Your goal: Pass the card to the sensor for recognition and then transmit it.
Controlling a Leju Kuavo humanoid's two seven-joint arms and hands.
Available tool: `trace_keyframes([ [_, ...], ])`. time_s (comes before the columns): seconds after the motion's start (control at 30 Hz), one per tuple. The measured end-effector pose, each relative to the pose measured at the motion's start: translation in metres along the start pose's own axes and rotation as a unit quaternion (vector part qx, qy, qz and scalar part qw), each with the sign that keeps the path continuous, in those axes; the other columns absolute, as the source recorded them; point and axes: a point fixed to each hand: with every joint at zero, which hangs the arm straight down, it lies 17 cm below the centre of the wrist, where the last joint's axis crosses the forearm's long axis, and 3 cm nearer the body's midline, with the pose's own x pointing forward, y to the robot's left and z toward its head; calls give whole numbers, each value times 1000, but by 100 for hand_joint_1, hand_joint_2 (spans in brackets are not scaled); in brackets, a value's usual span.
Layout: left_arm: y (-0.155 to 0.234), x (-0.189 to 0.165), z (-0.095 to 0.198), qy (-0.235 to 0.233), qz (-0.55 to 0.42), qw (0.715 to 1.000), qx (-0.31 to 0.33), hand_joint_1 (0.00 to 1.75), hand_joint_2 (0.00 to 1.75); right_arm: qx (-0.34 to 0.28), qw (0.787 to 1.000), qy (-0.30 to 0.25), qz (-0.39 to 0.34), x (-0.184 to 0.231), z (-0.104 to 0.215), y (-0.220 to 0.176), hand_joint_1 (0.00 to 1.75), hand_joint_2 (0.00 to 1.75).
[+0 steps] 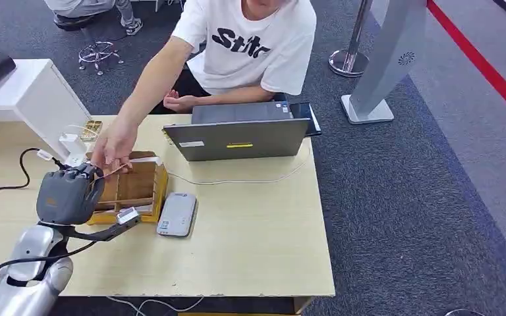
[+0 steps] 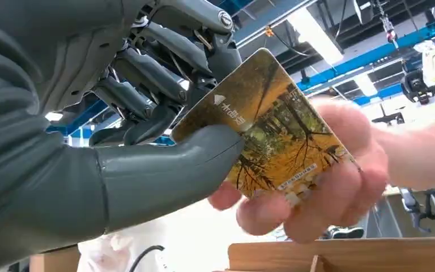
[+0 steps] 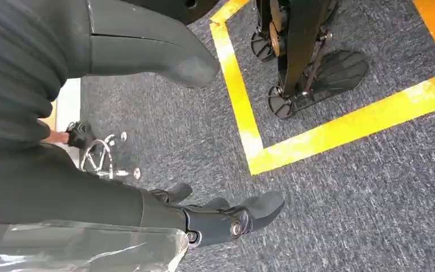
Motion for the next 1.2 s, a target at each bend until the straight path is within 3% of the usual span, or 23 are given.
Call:
trace_keyframes([
  [0.13,0,-2,0,0,-2,1000,0,175,175,0,1000,0,0,0,0,0,0,175],
  [0.17,0,-2,0,0,-2,1000,0,24,175,0,1000,0,0,0,0,0,0,175],
  [0.2,1,-2,0,0,-2,1000,0,0,175,0,1000,0,0,0,0,0,0,175],
  [0.6,1,-3,5,6,-1,1000,7,0,175,0,1000,0,0,0,0,0,0,175],
  [0.8,52,10,29,21,66,988,136,0,175,-3,1000,2,-3,-1,0,-1,0,175],
  [1.0,115,31,88,30,235,934,269,0,175,-16,1000,7,-3,-3,-1,-6,0,175],
  [1.2,148,-23,155,124,359,842,384,0,175,-21,1000,11,-6,-8,0,-5,0,175],
])
